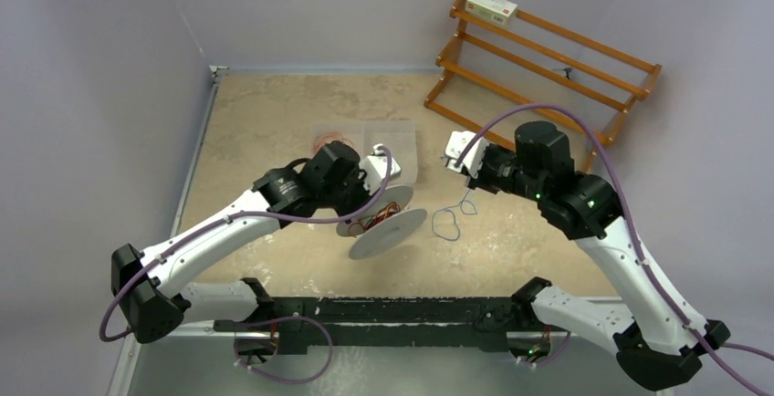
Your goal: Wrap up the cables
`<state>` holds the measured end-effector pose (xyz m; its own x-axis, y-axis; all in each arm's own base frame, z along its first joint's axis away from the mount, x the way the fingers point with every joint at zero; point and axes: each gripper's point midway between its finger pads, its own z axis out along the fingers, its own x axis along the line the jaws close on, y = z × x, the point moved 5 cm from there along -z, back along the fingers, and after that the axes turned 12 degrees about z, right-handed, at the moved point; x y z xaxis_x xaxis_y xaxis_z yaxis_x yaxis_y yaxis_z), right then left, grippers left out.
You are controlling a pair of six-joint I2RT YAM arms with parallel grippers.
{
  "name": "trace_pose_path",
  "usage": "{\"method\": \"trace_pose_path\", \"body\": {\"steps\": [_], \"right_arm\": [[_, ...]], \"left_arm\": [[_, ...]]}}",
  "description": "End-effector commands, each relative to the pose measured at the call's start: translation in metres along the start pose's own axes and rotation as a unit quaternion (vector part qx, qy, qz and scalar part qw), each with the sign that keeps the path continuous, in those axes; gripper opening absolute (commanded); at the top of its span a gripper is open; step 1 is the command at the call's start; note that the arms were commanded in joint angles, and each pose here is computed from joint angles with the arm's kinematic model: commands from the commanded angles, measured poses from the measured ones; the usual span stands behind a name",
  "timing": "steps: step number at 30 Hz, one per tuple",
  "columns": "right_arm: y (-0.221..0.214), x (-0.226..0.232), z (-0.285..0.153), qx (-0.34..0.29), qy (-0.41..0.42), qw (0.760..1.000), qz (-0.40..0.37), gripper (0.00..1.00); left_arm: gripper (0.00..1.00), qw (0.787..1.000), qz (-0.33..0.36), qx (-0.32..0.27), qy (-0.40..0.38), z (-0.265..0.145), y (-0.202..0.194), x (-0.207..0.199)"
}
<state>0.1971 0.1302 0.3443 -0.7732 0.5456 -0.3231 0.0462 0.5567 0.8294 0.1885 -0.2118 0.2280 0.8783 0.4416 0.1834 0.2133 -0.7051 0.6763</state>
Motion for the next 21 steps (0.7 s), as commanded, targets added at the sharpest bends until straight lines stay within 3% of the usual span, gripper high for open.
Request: {"method": "trace_pose_path", "body": {"steps": [1,9,11,15,21], "right_arm": [[0.0,0.014,0.012,-0.002,0.078,0.995,-0.063,0.0],[-0.014,0.029,0.048,0.003,0.141,0.988,-0.061,0.0],[-0.018,0.03,0.053,-0.005,0.147,0.985,-0.09,0.0],[-0.02,0.035,0.063,-0.05,0.148,0.981,-0.118,0.0],[-0.022,0.043,0.075,-0.064,0.158,0.975,-0.143,0.0]], "left_arm": [[0.0,0.995,0.09,-0.052,-0.016,0.006,0.022,-0.003],[0.0,0.99,0.132,-0.055,-0.022,0.013,0.009,-0.008],[0.0,0.988,0.136,-0.062,-0.03,0.012,0.008,-0.011],[0.0,0.988,0.132,-0.071,-0.038,0.017,0.004,-0.015],[0.0,0.991,0.109,-0.067,-0.038,0.024,0.001,-0.017]]}}
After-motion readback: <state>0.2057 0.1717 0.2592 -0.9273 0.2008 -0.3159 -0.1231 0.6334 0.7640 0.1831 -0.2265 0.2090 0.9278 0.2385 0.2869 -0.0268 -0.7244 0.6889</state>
